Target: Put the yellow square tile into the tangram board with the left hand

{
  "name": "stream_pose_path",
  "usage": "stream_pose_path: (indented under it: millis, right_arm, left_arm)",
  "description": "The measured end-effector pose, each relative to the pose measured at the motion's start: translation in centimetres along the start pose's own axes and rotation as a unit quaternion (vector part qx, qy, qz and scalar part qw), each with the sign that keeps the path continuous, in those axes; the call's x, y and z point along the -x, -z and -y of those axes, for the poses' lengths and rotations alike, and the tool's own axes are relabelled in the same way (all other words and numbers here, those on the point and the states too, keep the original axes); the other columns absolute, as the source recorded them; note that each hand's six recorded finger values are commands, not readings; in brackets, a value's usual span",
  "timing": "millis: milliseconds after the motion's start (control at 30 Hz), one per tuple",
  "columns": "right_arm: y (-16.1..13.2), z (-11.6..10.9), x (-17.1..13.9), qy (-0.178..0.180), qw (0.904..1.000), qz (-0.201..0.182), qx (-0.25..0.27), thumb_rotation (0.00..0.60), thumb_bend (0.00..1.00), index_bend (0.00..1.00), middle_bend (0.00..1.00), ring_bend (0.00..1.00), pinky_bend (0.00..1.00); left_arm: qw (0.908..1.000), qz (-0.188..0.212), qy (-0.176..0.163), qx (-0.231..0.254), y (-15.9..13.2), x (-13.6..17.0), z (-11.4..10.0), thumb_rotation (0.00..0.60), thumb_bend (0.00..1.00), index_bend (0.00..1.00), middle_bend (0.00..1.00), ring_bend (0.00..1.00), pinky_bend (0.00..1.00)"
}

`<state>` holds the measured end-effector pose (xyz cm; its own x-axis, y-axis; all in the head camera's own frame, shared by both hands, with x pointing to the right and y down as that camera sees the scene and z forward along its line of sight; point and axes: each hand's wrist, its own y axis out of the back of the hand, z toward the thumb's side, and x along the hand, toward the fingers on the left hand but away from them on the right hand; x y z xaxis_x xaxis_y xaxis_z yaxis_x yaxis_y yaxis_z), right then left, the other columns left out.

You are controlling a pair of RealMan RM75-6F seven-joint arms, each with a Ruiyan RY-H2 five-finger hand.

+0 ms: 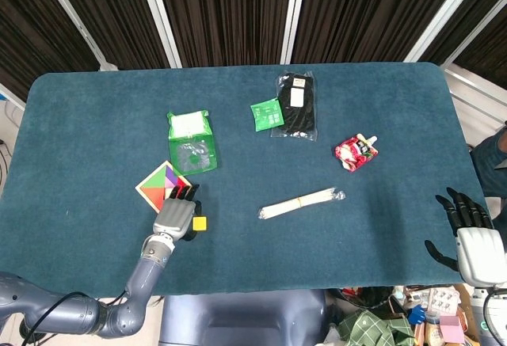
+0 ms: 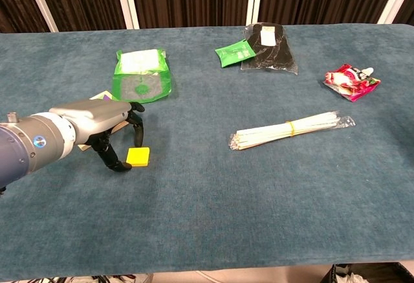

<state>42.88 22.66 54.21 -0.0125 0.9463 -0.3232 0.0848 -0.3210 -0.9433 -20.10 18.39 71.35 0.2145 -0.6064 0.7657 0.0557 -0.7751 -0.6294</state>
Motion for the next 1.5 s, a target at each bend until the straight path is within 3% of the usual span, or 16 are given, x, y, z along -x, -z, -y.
stream_pose_path:
  millis: [633, 867, 1100, 1500]
  right_arm:
    - [0.1, 0.1, 0.0, -0.003, 1.0000, 0.002, -0.003, 0.600, 0.16, 0.15, 0.04, 0.07, 0.13]
    - [0.1, 0.0, 0.0, -0.003, 1.0000, 0.002, -0.002, 0.600, 0.16, 0.15, 0.04, 0.07, 0.13]
    - [0.1, 0.0, 0.0, -0.003, 1.0000, 0.002, 0.000, 0.600, 0.16, 0.15, 0.04, 0.07, 0.13]
    - [0.1, 0.0, -0.1, -0.001, 1.0000, 0.005, -0.001, 0.600, 0.16, 0.15, 0.04, 0.07, 0.13]
  left_arm:
    - [1.0000, 0.003, -0.001, -0.009, -0.7, -0.2, 0.2, 0.600, 0.26, 0.45, 0.00, 0.00, 0.00]
    - [0.9999, -0.004, -0.003, -0.014, -0.5, -0.4, 0.3, 0.600, 0.37, 0.48, 0.00, 0.00, 0.00]
    - [0.9999, -0.009, -0.006, -0.011, 0.0, -0.5, -0.1, 0.600, 0.39, 0.48, 0.00, 0.00, 0.00]
    - [0.9993, 0.022, -0.014, 0.027, 1.6, -1.3, -3.8, 0.600, 0.40, 0.47, 0.00, 0.00, 0.00]
